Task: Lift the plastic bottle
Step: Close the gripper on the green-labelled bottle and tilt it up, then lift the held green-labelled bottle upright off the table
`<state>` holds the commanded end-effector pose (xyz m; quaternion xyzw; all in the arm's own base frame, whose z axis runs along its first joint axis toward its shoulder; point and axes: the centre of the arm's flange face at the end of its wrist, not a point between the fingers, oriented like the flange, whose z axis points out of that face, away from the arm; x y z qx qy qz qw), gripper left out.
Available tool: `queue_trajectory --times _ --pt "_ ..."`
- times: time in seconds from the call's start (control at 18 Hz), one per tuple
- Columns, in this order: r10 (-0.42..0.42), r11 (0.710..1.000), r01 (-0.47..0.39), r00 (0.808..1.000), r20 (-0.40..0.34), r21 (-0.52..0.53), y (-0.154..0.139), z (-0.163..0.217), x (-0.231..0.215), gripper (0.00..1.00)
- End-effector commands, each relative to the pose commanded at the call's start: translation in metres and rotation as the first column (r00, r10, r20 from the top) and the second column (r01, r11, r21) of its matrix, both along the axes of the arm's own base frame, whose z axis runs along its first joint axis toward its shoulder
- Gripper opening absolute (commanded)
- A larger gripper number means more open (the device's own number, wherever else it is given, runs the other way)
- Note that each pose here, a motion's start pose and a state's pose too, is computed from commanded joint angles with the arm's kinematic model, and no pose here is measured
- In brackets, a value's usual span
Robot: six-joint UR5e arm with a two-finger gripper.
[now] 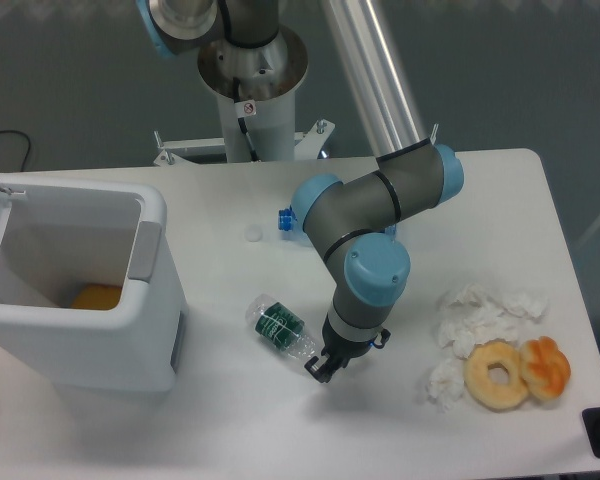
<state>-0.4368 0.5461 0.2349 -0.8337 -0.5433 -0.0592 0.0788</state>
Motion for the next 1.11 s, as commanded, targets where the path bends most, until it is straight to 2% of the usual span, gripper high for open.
queue_trajectory --times 0.17,0.39,0.5,0.61,0.72,0.89,1.0,1.11 --pt "-0.002 0.999 0.004 0.998 -0.055 0.044 0.008 0.037 -0.009 0.25" --pt "-0.014 0.991 0.037 0.985 -0.171 0.131 0.013 0.118 -0.012 0.25" --pt "-0.023 0.981 0.065 0.974 -0.224 0.181 0.015 0.162 -0.004 0.25" --pt "-0.047 0.959 0.116 0.965 -0.258 0.259 0.017 0.189 0.004 0.25" --pt "-0.132 0.935 0.224 0.939 -0.317 0.276 0.015 0.212 0.013 0.25" --pt "-0.27 0.874 0.389 0.886 -0.376 0.291 0.012 0.23 0.027 0.25" --pt "-0.329 0.846 0.462 0.844 -0.423 0.265 0.01 0.24 0.032 0.25" --pt "-0.367 0.828 0.505 0.817 -0.445 0.245 0.007 0.241 0.035 0.25"
